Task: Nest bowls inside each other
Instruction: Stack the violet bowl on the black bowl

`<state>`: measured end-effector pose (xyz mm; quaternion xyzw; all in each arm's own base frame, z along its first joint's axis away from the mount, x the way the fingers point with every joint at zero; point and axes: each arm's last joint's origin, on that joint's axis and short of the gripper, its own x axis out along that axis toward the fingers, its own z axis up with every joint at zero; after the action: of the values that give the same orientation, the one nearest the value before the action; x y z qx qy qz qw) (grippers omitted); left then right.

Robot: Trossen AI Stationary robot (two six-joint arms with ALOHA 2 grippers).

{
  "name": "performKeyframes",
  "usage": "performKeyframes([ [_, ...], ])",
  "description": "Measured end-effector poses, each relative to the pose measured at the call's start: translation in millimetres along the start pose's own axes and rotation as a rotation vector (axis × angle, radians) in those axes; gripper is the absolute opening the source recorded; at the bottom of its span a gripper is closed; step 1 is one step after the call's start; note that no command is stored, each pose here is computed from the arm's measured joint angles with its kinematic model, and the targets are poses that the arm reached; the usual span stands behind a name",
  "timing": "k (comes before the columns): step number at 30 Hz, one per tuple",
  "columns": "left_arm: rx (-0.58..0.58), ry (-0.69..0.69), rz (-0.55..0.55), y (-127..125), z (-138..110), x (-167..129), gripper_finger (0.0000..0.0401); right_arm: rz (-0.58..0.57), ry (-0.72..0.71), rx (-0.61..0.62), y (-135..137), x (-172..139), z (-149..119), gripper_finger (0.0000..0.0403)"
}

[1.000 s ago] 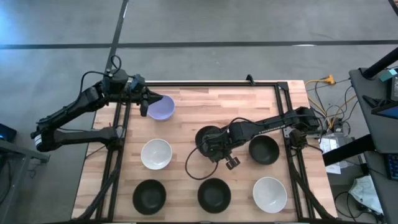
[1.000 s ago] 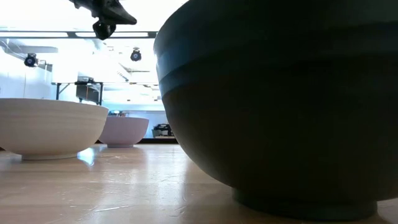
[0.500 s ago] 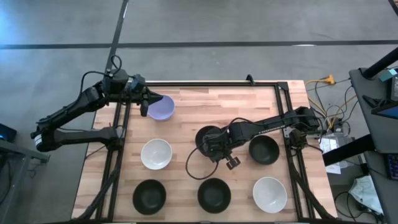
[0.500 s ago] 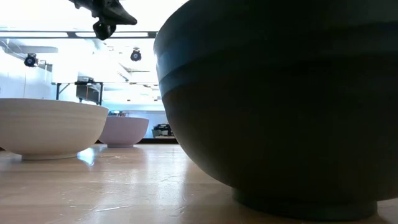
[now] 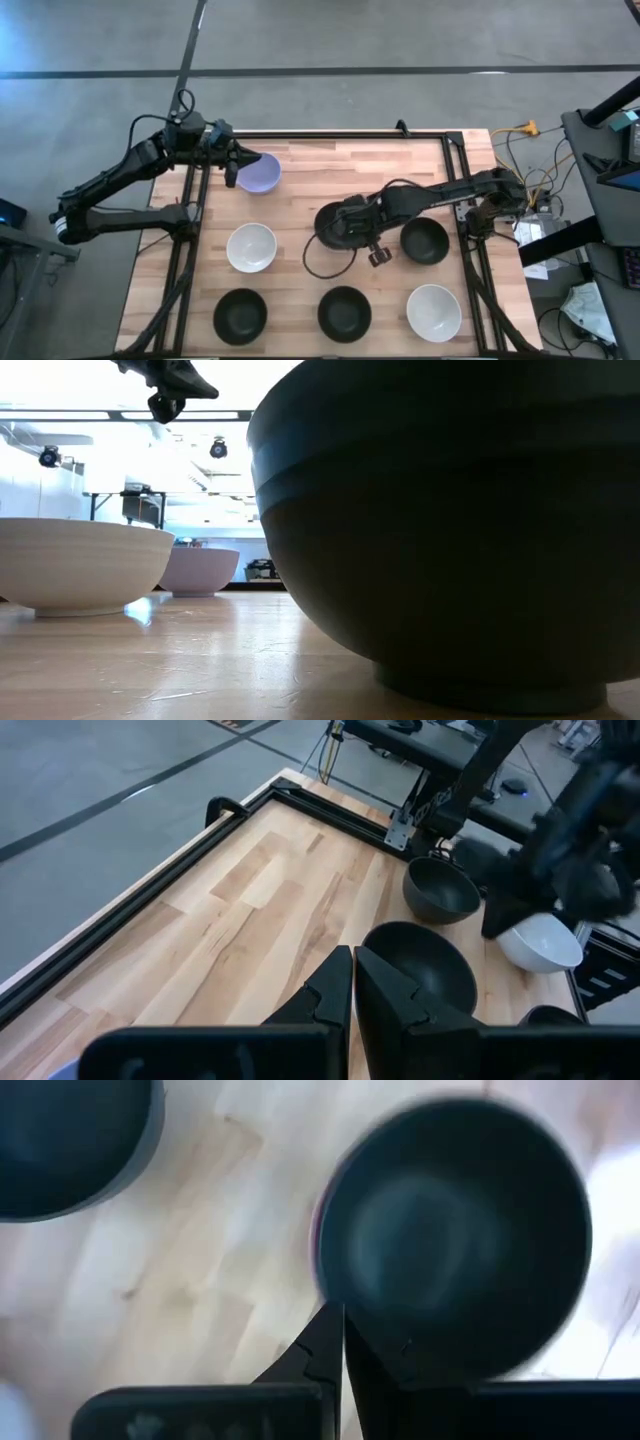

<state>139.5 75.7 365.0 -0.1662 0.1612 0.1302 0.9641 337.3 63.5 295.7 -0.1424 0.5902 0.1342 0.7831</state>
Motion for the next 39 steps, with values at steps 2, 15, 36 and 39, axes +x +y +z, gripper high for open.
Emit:
performKeyframes([
  [2, 0.000, 0.000, 0.000, -0.2, -0.2, -0.6, 0.0000, 0.004, 0.025, 0.107, 2.3, -12.1, -11.0, 0.0008],
  [15, -0.135, 0.118, 0.001, 10.0, -4.6, 30.1, 0.0000, 0.079, -0.313, 0.864, 21.4, -34.9, -98.9, 0.0026],
  [36, -0.343, 0.755, 0.337, 47.3, -50.9, 122.8, 0.0196, 0.101, -1.104, 0.899, 27.2, -37.5, -143.8, 0.0127],
  [39, -0.332, 0.812, 0.348, 53.0, -60.0, 135.2, 0.0196, 0.099, -1.081, 0.908, 26.9, -31.2, -142.1, 0.0126],
])
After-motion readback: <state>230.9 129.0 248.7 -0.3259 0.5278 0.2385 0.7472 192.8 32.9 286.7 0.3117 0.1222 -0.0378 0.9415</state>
